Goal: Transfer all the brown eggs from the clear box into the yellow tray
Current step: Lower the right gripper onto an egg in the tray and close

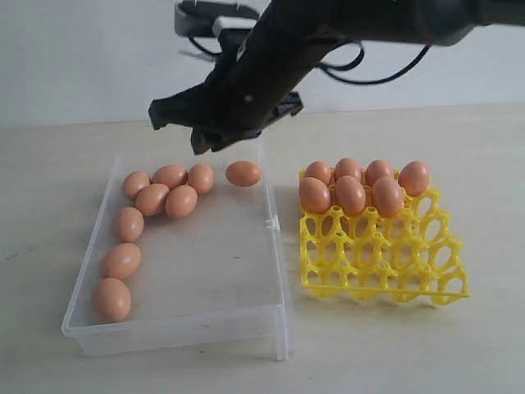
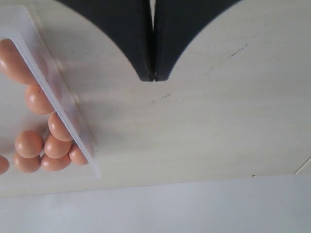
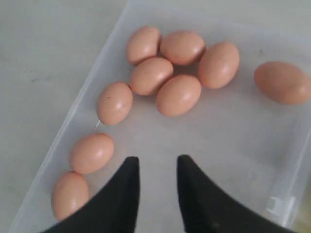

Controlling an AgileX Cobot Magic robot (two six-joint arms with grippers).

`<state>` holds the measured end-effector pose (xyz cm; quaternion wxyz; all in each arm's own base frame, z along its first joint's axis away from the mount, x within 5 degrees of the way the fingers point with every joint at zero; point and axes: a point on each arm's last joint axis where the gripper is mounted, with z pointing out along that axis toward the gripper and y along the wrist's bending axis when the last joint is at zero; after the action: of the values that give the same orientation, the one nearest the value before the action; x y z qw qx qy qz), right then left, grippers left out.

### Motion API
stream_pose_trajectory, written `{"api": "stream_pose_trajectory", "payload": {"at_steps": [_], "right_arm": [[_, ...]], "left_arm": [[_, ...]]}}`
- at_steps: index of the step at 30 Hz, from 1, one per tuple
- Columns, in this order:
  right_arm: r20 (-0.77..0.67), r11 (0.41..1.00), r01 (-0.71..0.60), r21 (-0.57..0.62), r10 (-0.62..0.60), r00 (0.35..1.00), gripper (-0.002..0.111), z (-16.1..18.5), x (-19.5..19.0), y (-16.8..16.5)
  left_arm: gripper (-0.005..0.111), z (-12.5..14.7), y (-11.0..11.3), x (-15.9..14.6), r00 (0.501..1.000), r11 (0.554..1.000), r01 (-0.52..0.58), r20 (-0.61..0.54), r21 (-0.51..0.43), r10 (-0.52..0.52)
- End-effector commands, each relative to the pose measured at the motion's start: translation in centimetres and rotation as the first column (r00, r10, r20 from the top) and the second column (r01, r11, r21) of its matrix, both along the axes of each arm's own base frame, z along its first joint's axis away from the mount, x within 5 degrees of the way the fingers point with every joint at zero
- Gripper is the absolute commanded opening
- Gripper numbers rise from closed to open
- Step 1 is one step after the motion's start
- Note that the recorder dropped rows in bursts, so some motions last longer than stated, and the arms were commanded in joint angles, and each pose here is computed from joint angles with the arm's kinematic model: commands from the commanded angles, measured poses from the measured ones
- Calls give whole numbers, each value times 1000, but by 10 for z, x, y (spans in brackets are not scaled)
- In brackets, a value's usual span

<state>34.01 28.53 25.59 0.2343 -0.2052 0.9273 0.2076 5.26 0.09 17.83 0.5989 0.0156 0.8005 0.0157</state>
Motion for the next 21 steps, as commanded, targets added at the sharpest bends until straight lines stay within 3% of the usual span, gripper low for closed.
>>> {"api": "stream_pose_trajectory", "payload": {"at_steps": [1,4,11,21], "right_arm": [[-160,975,209,73,-196,967,56,-34,14,18],[-205,952,284,110,-258,944,68,-51,21,28],[-237,909,382,166,-339,911,68,-75,44,44],[-252,910,399,118,-361,898,68,-105,58,52]], "left_arm": [[0,2,0,0,1000,1000,-1,5,9,1],[0,2,0,0,1000,1000,-1,5,9,1],[0,2,0,0,1000,1000,-1,5,9,1],[0,2,0,0,1000,1000,-1,5,9,1]]}}
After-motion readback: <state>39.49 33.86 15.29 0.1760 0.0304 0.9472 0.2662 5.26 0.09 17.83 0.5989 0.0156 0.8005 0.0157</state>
